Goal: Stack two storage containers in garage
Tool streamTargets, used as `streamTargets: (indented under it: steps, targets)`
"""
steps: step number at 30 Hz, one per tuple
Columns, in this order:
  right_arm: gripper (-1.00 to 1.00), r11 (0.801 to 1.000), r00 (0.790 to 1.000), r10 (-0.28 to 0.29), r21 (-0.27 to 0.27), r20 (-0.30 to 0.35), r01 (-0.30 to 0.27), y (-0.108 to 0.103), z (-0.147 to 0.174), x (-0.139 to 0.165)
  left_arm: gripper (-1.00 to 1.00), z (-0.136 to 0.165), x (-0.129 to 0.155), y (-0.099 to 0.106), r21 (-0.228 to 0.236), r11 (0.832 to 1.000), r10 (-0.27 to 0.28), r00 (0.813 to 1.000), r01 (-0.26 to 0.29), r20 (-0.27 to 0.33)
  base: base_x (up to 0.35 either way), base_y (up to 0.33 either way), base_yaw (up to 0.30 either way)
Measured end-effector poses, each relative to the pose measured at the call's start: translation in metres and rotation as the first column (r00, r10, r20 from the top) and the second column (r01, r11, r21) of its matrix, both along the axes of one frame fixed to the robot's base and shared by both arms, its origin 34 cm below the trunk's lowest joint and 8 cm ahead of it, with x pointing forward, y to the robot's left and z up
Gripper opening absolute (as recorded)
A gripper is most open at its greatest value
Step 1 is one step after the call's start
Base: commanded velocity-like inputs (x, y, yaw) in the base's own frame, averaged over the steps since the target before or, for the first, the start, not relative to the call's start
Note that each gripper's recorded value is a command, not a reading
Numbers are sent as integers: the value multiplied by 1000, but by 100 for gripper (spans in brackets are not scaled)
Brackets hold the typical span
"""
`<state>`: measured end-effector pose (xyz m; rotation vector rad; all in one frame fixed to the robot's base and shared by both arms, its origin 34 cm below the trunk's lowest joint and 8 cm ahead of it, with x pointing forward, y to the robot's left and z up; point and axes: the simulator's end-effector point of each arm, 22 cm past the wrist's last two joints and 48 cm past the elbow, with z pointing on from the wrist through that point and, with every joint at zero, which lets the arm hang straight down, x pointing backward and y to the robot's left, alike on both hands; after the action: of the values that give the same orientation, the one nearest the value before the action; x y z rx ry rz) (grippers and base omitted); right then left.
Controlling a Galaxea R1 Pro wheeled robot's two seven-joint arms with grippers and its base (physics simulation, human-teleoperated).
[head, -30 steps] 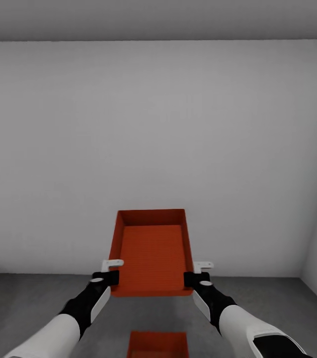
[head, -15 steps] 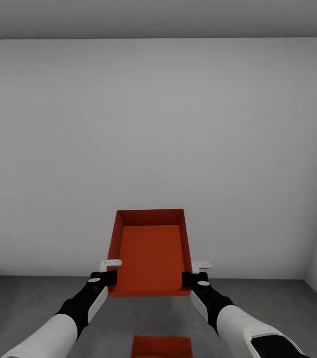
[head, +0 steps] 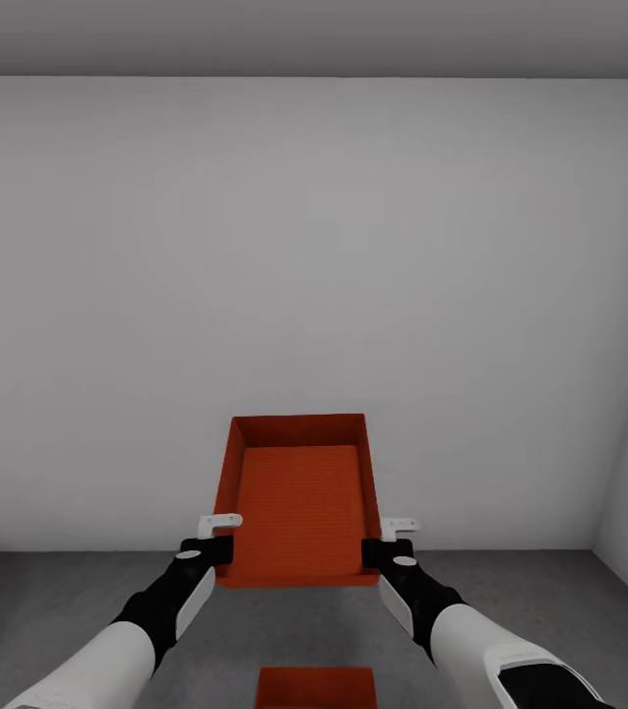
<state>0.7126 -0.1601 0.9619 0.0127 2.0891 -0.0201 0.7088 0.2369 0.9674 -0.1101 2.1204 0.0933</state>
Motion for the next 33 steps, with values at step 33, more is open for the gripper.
streamTargets:
  steps: [33]
  targets:
    - [-100,1000,999,-1,-2,-34,1,3,-20,-2,-100,-21,-1,3,-1,1000,-2,999,2,-34,0,0,-1]
